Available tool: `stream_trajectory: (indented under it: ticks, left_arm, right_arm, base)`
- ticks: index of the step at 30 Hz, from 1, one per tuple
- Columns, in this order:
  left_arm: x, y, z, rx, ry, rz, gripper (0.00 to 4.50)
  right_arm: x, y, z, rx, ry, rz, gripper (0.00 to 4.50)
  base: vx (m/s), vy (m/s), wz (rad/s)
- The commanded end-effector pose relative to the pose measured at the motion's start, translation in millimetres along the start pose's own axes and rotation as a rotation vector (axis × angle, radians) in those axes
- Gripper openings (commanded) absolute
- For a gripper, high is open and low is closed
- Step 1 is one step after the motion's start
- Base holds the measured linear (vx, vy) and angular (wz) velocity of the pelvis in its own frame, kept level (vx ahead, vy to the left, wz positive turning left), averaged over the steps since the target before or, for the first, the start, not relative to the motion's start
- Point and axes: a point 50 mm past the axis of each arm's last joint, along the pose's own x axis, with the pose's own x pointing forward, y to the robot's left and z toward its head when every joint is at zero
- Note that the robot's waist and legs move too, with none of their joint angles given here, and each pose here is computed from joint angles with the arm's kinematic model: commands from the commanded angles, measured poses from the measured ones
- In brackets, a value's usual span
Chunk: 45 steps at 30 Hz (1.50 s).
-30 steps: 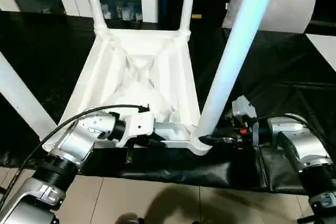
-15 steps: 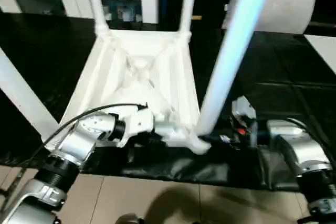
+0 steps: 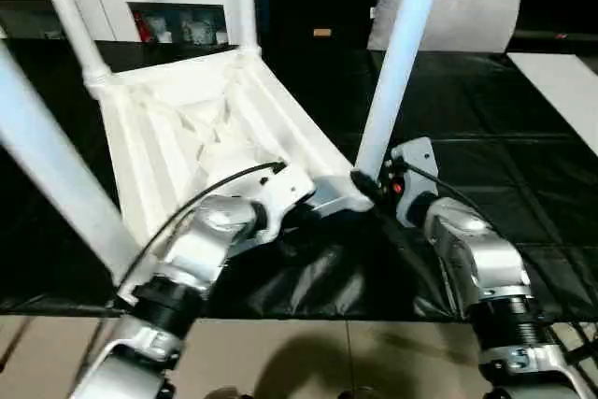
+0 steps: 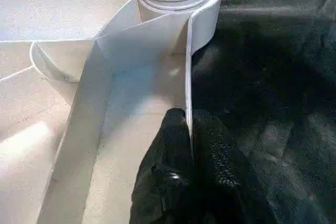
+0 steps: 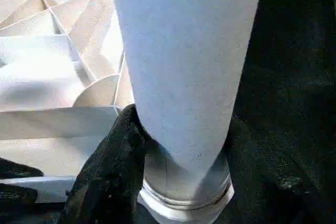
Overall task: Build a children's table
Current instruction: Rotate leg to tighten
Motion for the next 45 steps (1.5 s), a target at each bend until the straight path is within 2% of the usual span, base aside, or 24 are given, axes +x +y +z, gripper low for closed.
stream_trajectory:
  ticks: [1, 2, 3, 7, 13, 15, 16, 19, 21, 22, 23, 24, 27, 30, 33, 35, 37, 40, 42, 45]
  left_arm:
    - [12.4, -18.0, 21.7, 0.051, -0.08, -0.054, 0.0]
    - [12.0, -17.6, 21.4, 0.051, -0.078, -0.052, 0.0]
    - [5.7, -10.6, 17.2, 0.071, -0.066, -0.039, 0.0]
    - [-1.8, -2.5, 11.9, 0.102, -0.055, -0.038, 0.0]
    - [-21.8, 9.2, 0.5, 0.173, -0.042, -0.123, 0.0]
    - [-27.4, 12.5, -3.9, 0.197, -0.022, -0.153, 0.0]
    - [-33.9, 12.6, -6.7, 0.226, -0.02, -0.215, 0.0]
    - [-37.7, 12.3, -8.6, 0.248, -0.013, -0.26, 0.0]
    - [-41.1, 12.0, -11.3, 0.286, 0.002, -0.312, 0.0]
    - [-43.8, 9.8, -13.8, 0.314, 0.005, -0.361, 0.0]
    - [-43.9, 9.6, -14.0, 0.316, 0.005, -0.365, 0.0]
    - [-45.1, 8.1, -15.2, 0.33, 0.009, -0.387, 0.0]
    - [-48.3, 2.8, -16.5, 0.359, 0.001, -0.457, 0.0]
    - [-50.7, 0.1, -15.8, 0.37, -0.012, -0.498, 0.0]
    - [-52.1, -1.8, -17.9, 0.38, -0.008, -0.518, 0.0]
    - [-53.1, -3.7, -19.7, 0.385, -0.004, -0.535, 0.0]
    - [-53.3, -2.7, -19.8, 0.387, -0.004, -0.535, 0.0]
    - [-53.9, -1.4, -21.3, 0.389, 0.003, -0.533, 0.0]
    - [-54.3, -1.5, -22.1, 0.386, 0.004, -0.535, 0.0]
    - [-54.1, -1.3, -21.5, 0.383, 0.001, -0.537, 0.0]
  right_arm:
    - [7.7, 35.3, -10.9, -0.018, 0.031, 0.166, 2.64]
    - [7.2, 34.6, -10.8, -0.018, 0.029, 0.165, 2.72]
    - [0.5, 25.2, -9.0, -0.032, -0.001, 0.172, 2.84]
    - [-6.0, 15.3, -6.2, -0.073, -0.019, 0.193, 3.19]
    - [-26.5, -23.1, 3.3, -0.186, -0.04, 0.255, 3.73]
    - [-32.8, -31.1, 5.5, -0.223, -0.029, 0.316, 3.81]
    - [-39.6, -36.4, 8.3, -0.237, -0.011, 0.403, 3.81]
    - [-44.3, -38.3, 10.2, -0.255, 0.002, 0.481, 3.81]
    - [-49.3, -37.4, 10.5, -0.303, 0.026, 0.585, 3.81]
    - [-51.8, -36.6, 10.2, -0.371, 0.038, 0.641, 3.81]
    - [-52.0, -36.6, 10.2, -0.372, 0.039, 0.645, 3.81]
    - [-52.7, -36.3, 9.7, -0.37, 0.049, 0.671, 3.81]
    - [-52.2, -34.7, 9.1, -0.321, 0.07, 0.773, 3.45]
    - [-48.4, -31.8, 7.0, -0.303, 0.084, 0.812, 3.4]
    - [-47.1, -28.8, 5.2, -0.281, 0.08, 0.839, 3.0]
    - [-46.6, -27.2, 3.9, -0.269, 0.078, 0.855, 2.93]
    - [-44.9, -24.8, 1.3, -0.252, 0.09, 0.884, 2.6]
    - [-44.0, -24.2, -0.3, -0.239, 0.098, 0.895, 2.56]
    - [-44.5, -24.0, -0.9, -0.22, 0.104, 0.907, 2.19]
    - [-44.4, -24.5, -0.8, -0.211, 0.107, 0.915, 2.13]
  base:
    - [0.0, 0.0, 0.0]
    - [0.0, 0.0, 0.0]
    - [0.0, 0.0, 0.0]
    - [0.0, 0.0, 0.0]
    - [0.0, 0.0, 0.0]
    - [0.0, 0.0, 0.0]
    - [0.0, 0.0, 0.0]
    - [0.0, 0.0, 0.0]
    - [0.0, 0.0, 0.0]
    - [0.0, 0.0, 0.0]
    - [0.0, 0.0, 0.0]
    - [0.0, 0.0, 0.0]
    - [0.0, 0.0, 0.0]
    - [0.0, 0.0, 0.0]
    - [0.0, 0.0, 0.0]
    - [0.0, 0.0, 0.0]
    - [0.0, 0.0, 0.0]
    - [0.0, 0.0, 0.0]
    - [0.0, 0.0, 0.0]
    - [0.0, 0.0, 0.0]
